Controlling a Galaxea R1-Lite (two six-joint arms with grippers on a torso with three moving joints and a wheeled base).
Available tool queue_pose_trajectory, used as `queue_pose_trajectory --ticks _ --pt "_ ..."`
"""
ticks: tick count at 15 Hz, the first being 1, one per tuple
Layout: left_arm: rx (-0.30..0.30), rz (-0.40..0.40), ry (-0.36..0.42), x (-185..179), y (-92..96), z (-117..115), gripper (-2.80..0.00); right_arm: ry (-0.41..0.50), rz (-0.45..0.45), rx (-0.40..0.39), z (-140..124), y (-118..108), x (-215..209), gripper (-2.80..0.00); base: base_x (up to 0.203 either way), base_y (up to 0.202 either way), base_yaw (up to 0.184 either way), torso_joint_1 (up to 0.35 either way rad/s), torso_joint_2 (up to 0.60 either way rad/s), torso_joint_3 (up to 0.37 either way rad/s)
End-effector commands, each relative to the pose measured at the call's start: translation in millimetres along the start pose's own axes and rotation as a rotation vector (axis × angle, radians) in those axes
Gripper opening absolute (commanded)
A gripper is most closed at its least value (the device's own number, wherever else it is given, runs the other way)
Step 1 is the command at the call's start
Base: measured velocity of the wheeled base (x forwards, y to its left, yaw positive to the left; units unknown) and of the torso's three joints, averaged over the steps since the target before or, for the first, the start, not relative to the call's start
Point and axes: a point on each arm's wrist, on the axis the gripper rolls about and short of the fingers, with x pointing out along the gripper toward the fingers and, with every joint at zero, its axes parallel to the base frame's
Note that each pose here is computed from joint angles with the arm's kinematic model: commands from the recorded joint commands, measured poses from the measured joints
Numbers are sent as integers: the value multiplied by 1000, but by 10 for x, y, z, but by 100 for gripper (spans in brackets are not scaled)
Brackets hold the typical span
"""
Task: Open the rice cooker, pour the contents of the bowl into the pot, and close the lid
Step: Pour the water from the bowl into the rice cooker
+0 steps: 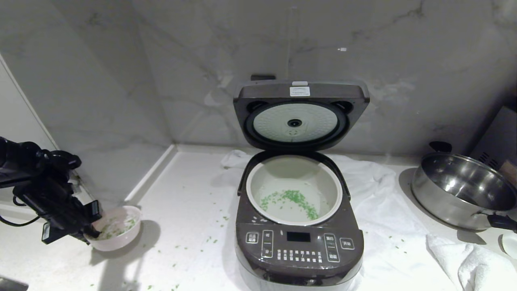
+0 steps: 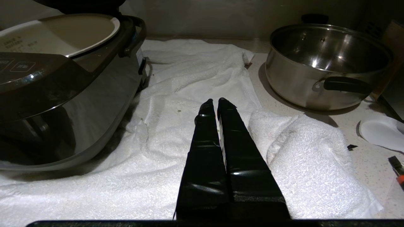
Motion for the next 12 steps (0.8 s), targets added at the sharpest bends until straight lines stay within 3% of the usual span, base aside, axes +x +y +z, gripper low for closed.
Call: queue_pose_trajectory --ticks 1,8,12 --pt "41 -43 -41 -141 -208 66 -280 2 0 -1 -4 0 2 -280 0 0 0 0 0 0" --pt "94 -90 -21 -277 -628 -27 -280 2 0 -1 -4 0 2 -280 0 0 0 0 0 0" --pt "82 -63 45 -170 -532 -162 -280 1 0 0 -4 0 1 -280 0 0 0 8 2 -4"
